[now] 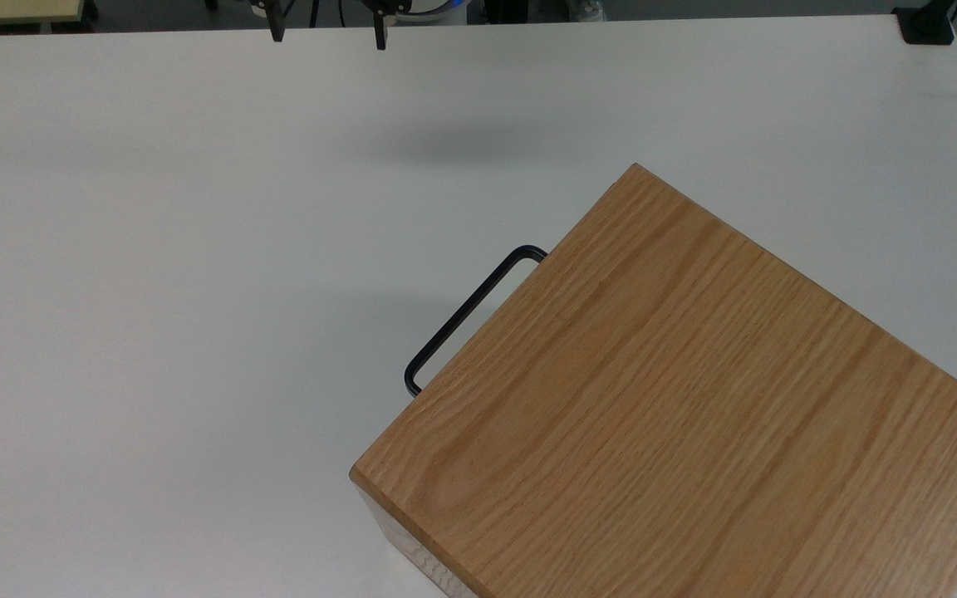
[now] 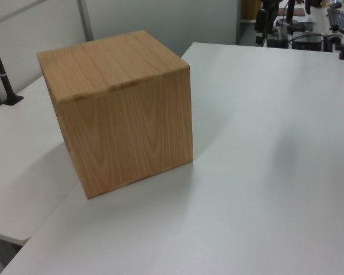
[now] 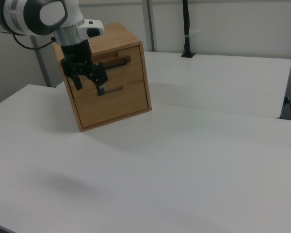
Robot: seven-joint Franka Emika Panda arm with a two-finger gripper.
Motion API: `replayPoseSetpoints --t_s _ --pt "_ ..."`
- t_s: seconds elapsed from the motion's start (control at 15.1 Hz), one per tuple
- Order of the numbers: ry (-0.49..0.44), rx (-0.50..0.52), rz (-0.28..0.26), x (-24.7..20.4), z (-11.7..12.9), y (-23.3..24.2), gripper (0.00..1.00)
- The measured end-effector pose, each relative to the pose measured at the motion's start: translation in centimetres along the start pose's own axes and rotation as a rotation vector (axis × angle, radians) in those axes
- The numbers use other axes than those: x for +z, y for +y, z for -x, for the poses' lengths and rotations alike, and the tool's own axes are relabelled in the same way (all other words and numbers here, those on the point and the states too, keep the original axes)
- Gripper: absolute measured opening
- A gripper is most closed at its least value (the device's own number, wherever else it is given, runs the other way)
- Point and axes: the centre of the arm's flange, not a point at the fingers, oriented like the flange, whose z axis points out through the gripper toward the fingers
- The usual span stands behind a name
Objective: Open the drawer by sliding it
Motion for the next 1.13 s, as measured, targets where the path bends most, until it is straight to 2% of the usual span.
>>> replayPoseSetpoints --t_s 1.13 --pt "-0.004 0.008 0.001 0.2 -0.06 0.46 1.0"
